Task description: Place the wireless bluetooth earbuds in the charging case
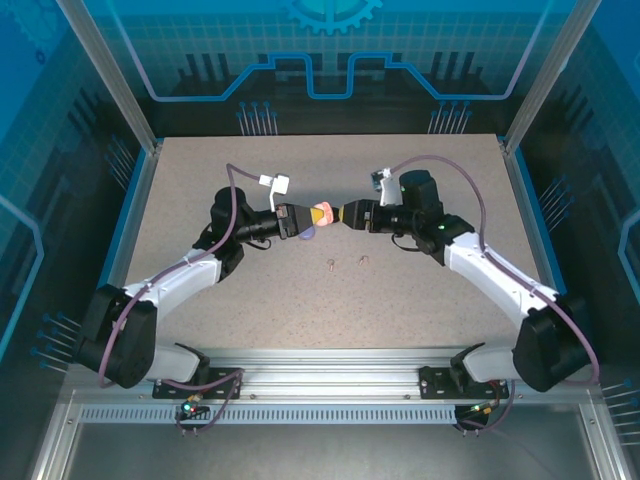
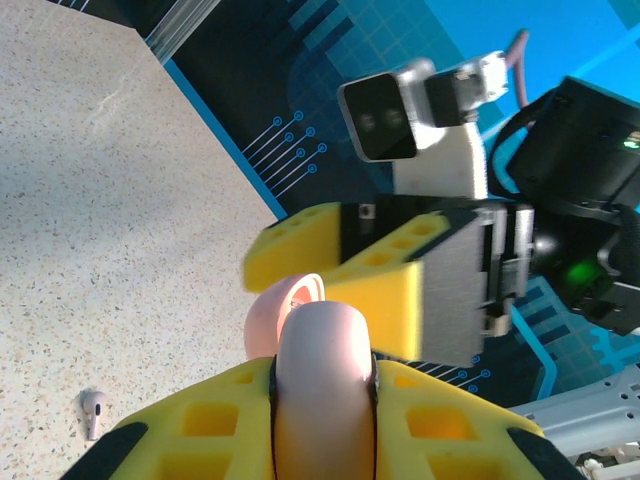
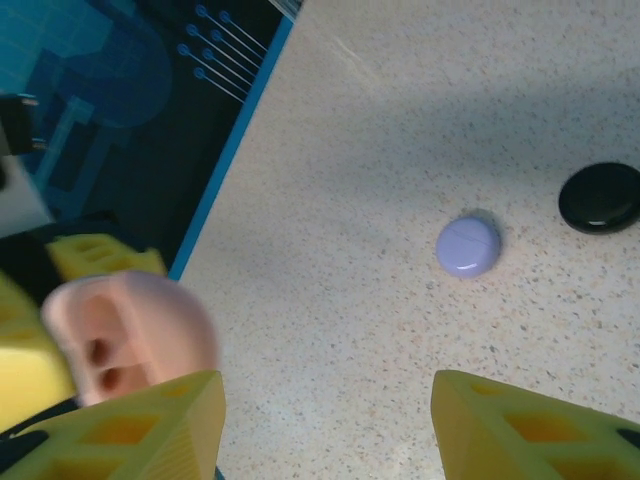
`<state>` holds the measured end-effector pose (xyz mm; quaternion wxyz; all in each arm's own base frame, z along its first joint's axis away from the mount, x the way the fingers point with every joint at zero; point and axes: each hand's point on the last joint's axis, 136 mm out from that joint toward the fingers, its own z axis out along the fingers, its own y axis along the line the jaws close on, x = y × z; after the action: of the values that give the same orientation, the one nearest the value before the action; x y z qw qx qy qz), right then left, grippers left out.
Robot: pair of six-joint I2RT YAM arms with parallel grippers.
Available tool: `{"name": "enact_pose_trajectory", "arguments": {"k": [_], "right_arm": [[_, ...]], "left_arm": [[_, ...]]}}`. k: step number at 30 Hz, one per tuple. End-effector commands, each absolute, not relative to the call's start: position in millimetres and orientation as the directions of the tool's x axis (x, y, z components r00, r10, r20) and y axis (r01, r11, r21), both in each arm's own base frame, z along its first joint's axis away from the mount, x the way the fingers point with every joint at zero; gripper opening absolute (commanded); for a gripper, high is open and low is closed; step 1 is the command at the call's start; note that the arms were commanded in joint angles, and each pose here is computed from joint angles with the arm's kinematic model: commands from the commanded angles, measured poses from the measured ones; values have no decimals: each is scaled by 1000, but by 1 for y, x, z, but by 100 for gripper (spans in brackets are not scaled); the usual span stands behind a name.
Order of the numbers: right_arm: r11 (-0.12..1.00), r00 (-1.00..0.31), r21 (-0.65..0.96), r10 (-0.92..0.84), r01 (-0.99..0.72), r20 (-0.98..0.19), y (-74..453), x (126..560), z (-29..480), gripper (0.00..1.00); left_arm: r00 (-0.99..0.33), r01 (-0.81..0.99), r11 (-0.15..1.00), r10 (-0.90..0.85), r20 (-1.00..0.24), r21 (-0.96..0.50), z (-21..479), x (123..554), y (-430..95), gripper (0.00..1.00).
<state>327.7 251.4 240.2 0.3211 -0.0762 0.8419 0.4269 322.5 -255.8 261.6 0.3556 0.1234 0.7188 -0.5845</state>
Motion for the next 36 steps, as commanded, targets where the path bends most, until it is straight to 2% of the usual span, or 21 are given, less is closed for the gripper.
{"name": "enact_pose_trajectory", "arguments": {"k": [1,8,21,36], "right_arm": [[593,-761,663,126,-457,-636,256,311,262,57],[584,-757,649,87,-487,-647,275,309,270,53],[634,-781,636,79,-440,-619,283,328,241,41],[556,-792,677,54,-482,-608,291,325,244,33]], "left_arm": [[-693,624,277,-237,-681,-731,271,325,-258,0],[-688,629,276,-238,-685,-727,274,325,-258,0],[-683,637,270,-237,-691,-722,279,323,-258,0],[-681,645,260,-231,-695,-719,281,322,-260,0]]}}
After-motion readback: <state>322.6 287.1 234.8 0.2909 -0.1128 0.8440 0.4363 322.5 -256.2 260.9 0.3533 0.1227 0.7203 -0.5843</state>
